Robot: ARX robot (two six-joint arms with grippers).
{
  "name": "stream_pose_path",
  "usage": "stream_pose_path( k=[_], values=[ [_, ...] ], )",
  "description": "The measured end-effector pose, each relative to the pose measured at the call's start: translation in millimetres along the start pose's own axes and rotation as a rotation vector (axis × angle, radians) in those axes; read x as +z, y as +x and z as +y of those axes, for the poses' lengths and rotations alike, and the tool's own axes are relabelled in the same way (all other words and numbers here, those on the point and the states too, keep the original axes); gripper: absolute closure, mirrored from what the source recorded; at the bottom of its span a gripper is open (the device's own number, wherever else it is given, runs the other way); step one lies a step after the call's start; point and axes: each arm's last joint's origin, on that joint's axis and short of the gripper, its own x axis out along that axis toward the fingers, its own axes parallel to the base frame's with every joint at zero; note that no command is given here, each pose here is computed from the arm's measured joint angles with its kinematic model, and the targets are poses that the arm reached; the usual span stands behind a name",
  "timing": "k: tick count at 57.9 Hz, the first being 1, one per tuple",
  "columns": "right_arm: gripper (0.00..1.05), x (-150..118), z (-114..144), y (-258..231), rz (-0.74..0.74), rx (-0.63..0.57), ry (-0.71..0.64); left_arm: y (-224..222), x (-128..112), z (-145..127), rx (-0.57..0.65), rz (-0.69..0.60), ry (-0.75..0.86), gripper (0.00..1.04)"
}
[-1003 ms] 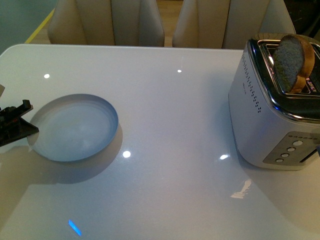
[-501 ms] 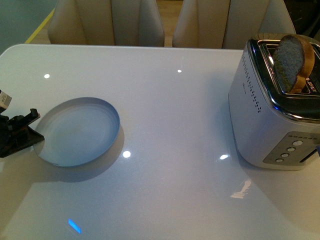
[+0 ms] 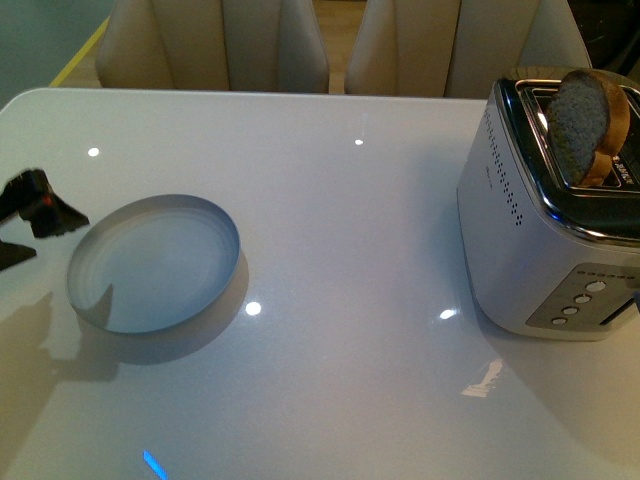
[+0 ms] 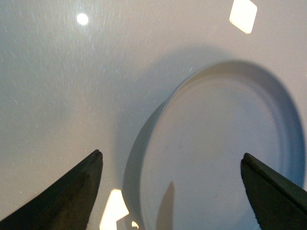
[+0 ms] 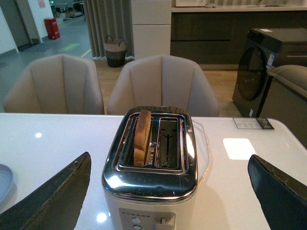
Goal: Left arm holds plate, right arm toasts bread
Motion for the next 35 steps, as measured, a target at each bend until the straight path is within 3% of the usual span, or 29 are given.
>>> stream_pose_path(
  k=[2,8,21,26,29,32,35],
  values=[
    [0.09,0.0,0.0,0.0,0.0,0.0,0.0,-8.2,6.1,-5.2,-0.006,-0.026,0.012,0.06],
    [0.09,0.0,0.0,0.0,0.0,0.0,0.0,-48.0,24.0,-30.8,-0.049,-0.125,0.064,0.07],
    [0.09,0.0,0.0,0.0,0.0,0.0,0.0,-126.5,35.1,-99.6,-0.157,-0.286,0.125,0.07],
    [0.09,0.0,0.0,0.0,0.0,0.0,0.0,-139.8,36.9,-112.8,-0.149,-0.327,0.145,0.08],
    [0.09,0.0,0.0,0.0,0.0,0.0,0.0,-140.2,35.2,-115.0,-0.061,-0.515,0.241,0.17],
    [0.09,0.0,0.0,0.0,0.0,0.0,0.0,-144.9,16.3,-110.9,0.042,-0.736,0.366,0.31],
    [0.09,0.0,0.0,0.0,0.0,0.0,0.0,-155.1,-0.3,-110.8,0.055,-0.832,0.432,0.43]
  ],
)
